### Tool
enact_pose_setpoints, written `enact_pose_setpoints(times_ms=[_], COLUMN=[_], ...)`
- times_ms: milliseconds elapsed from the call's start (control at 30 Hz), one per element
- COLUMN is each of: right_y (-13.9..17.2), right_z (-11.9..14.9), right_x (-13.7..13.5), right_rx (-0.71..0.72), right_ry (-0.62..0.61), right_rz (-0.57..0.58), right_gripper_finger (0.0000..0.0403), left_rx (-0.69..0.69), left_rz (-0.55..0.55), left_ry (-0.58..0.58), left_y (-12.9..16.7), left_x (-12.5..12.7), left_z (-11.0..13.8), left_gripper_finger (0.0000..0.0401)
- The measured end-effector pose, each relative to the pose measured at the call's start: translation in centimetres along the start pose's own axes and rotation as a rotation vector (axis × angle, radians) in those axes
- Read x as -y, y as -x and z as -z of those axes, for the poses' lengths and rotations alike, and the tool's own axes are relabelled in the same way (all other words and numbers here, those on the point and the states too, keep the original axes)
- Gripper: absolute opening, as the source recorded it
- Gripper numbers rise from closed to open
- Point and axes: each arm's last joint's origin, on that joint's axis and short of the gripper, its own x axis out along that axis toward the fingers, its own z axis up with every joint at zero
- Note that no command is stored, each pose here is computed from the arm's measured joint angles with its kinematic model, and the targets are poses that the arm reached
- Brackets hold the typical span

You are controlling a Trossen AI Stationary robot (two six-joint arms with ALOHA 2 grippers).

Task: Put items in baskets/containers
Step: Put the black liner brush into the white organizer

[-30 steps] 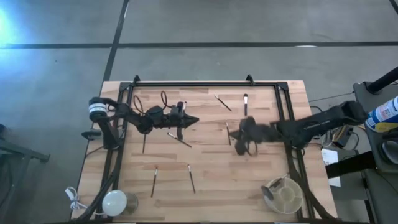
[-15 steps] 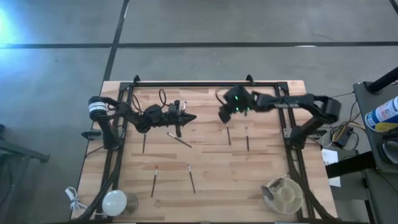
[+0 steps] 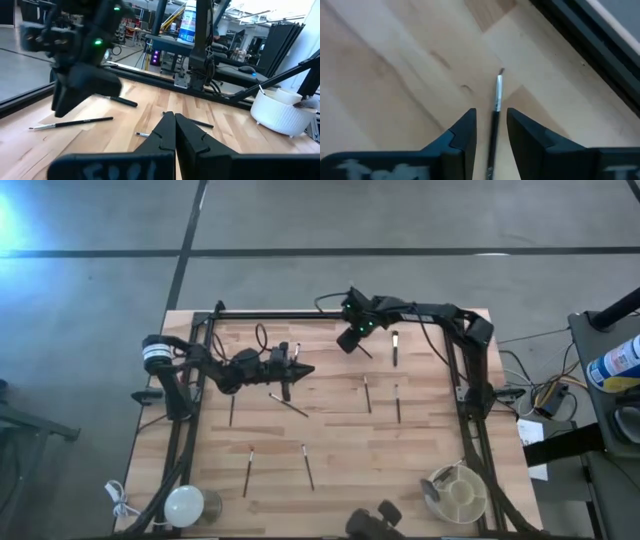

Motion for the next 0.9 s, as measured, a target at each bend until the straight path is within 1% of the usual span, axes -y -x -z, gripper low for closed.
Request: enact_pose_setpoints(times_ms=[67, 233, 400, 700, 900], right_y=[-0.7, -2.2, -3.1, -3.3, -2.4], right_z=[-0.5, -1.4, -1.4, -1.2, -0.6], right_x=[0.3, 0.4, 0.4, 0.5, -0.8], right_rx=[-0.023, -0.032, -0.064, -0.067, -0.069], right_ry=[-0.003, -0.005, -0.002, 0.016, 0.051], right_rz=[0.008, 0.009, 0.012, 0.018, 0.038], right_gripper_finger=[0.0104, 0.0103, 0.0081, 0.0015, 0.0013], left_rx=[-0.006, -0.011, -0.015, -0.017, -0.021], left_rz=[-0.003, -0.004, -0.005, -0.012, -0.016], left_ry=[-0.003, -0.003, -0.003, 0.009, 0.012], left_y=[0.2, 0.3, 0.4, 0.5, 0.6], left_x=[0.0, 0.0, 0.0, -0.2, -0.3], left_z=[0.1, 0.2, 0.3, 0.4, 0.4], left_gripper_finger=[0.0, 0.0, 0.0, 0.0, 0.0])
